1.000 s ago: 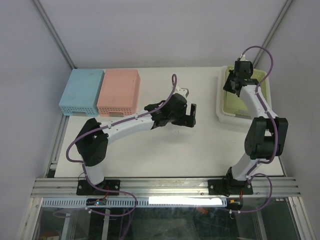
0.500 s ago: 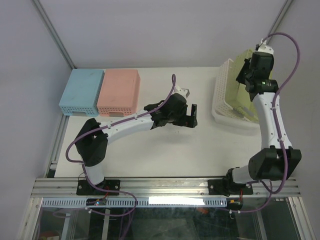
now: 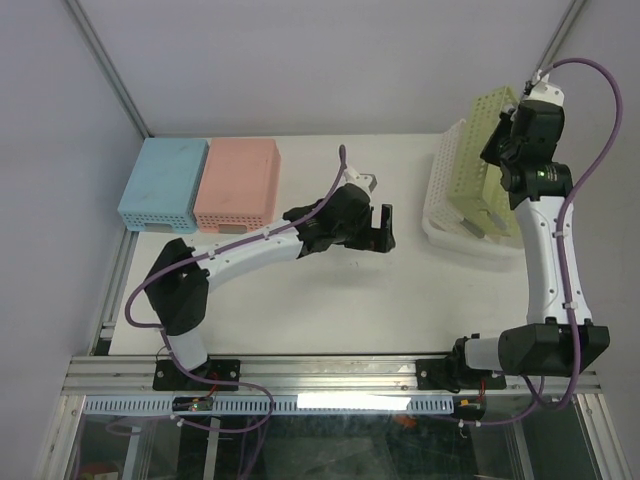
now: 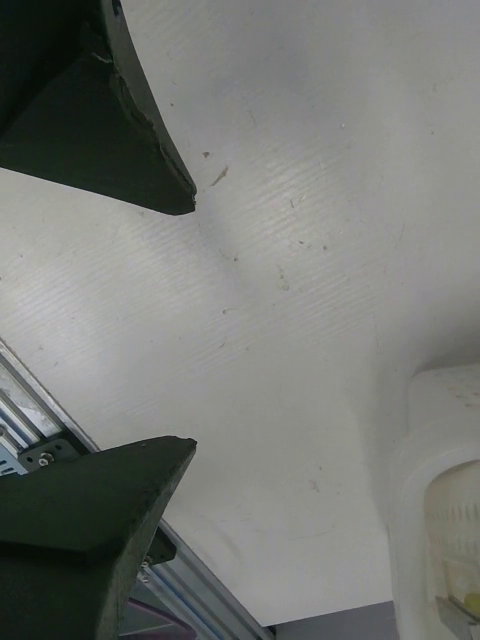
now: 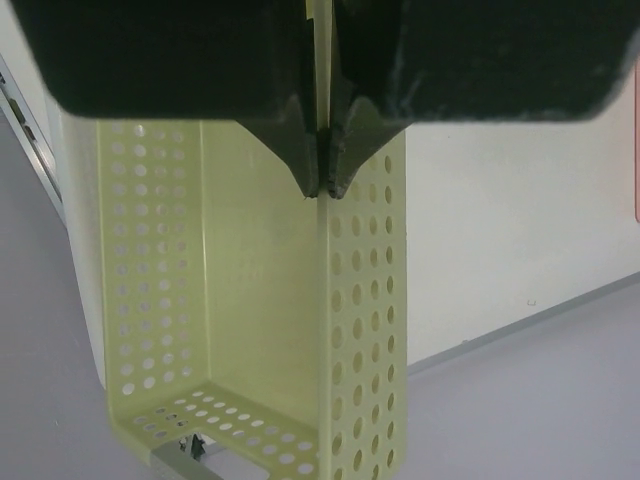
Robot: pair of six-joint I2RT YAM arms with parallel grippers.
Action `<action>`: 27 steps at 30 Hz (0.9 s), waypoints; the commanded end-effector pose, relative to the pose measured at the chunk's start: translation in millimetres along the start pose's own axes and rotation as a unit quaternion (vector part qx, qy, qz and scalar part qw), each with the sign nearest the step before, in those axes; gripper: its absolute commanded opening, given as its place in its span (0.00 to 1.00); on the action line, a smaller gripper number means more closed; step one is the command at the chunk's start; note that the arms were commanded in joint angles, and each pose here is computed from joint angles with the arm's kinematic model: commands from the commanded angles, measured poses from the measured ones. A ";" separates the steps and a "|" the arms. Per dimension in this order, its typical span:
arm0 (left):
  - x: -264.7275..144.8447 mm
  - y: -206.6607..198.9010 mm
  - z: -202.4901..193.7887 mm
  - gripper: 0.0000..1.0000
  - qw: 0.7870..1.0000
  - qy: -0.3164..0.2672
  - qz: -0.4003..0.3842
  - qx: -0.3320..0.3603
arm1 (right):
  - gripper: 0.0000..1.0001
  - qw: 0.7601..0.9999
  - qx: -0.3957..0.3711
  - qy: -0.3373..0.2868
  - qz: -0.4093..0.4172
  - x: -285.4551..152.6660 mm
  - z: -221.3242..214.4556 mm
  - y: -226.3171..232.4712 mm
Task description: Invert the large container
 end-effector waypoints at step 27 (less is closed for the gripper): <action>-234.0 129.8 73.8 0.99 0.877 -0.331 0.139 -0.321 | 0.00 0.807 0.218 0.000 0.549 -89.4 13.0 228.6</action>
Point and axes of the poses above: each gripper's point midway between its finger pads, its own x axis out along the fingers, its own y axis along the line the jaws close on, z = x × y, the point moved 8 cm from there along -x, back along the fingers, and after that the axes turned 4 degrees about -x, right-handed, at the moved point
